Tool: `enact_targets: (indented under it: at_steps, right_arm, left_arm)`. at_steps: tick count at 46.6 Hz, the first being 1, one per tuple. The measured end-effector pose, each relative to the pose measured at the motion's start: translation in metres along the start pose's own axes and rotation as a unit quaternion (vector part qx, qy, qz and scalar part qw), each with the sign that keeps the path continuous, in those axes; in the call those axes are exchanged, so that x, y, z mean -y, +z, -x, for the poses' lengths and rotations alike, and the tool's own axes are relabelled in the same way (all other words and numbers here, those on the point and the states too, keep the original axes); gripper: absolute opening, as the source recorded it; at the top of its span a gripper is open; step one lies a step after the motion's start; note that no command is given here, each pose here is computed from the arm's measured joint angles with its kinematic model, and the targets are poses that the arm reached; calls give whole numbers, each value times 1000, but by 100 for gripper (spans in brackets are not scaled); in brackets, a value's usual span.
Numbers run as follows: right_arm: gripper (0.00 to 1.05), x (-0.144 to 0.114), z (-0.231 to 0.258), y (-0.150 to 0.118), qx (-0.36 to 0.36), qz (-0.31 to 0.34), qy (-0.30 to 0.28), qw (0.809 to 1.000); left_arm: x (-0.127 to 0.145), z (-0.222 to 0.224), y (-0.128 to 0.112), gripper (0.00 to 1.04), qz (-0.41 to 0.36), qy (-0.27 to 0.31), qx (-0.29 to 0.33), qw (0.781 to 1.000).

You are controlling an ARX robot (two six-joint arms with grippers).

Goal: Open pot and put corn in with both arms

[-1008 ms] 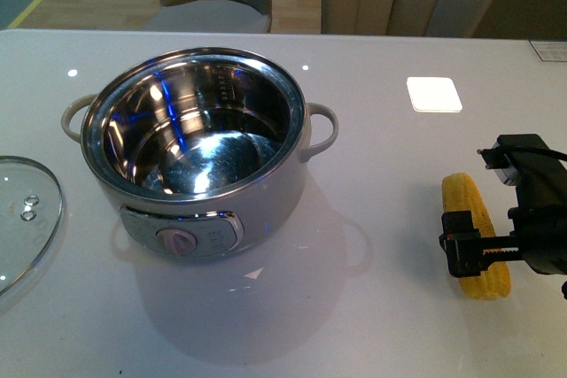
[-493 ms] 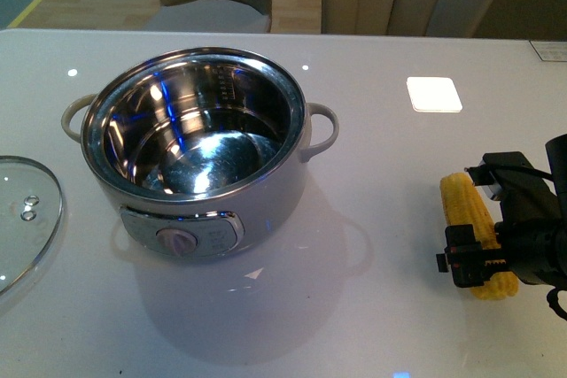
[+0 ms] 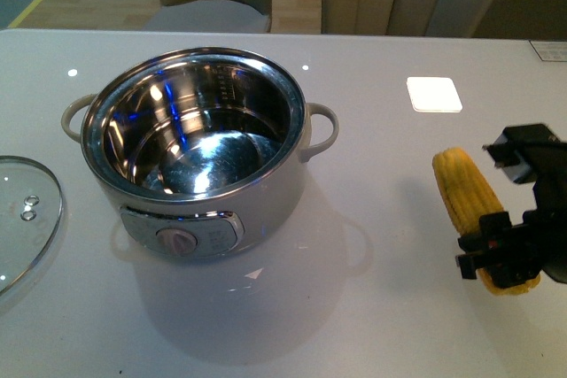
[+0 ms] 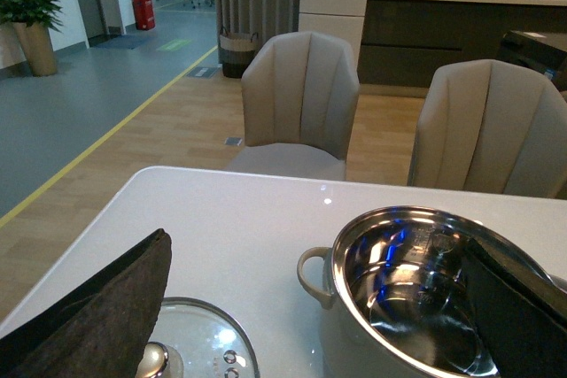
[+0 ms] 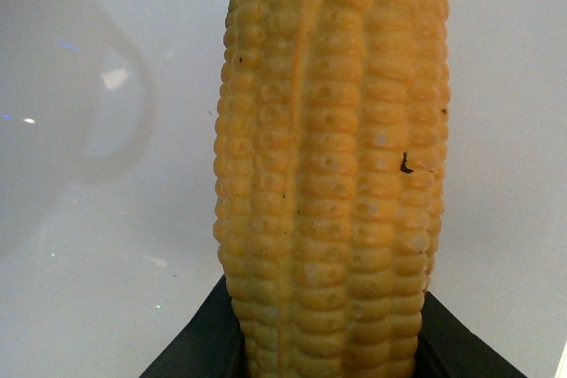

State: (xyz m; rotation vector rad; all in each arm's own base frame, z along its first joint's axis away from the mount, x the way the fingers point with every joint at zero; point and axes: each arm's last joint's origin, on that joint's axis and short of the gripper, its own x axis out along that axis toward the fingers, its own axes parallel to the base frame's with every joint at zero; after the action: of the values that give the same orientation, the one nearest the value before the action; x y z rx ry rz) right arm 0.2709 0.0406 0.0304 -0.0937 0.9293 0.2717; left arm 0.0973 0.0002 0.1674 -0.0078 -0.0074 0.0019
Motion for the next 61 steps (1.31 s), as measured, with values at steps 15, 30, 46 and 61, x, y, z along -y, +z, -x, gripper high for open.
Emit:
enact_targets:
  at_steps: [15,30,46,61]
  right_arm:
    - [23,-20,66,54,97,-27,59,993]
    - [23,-59,74,109,147,-54,106,982]
    - [24,-101,42,168,144,-106,128,976]
    - [25,-123,32,185,137,-110,140,974]
  left_arm:
    - [0,0,0,98,0,0,0,1000]
    - [0,0,0,98,0,0,0,1000]
    - [0,0,0,98,0,0,0,1000]
    - [0,0,0,98,0,0,0,1000]
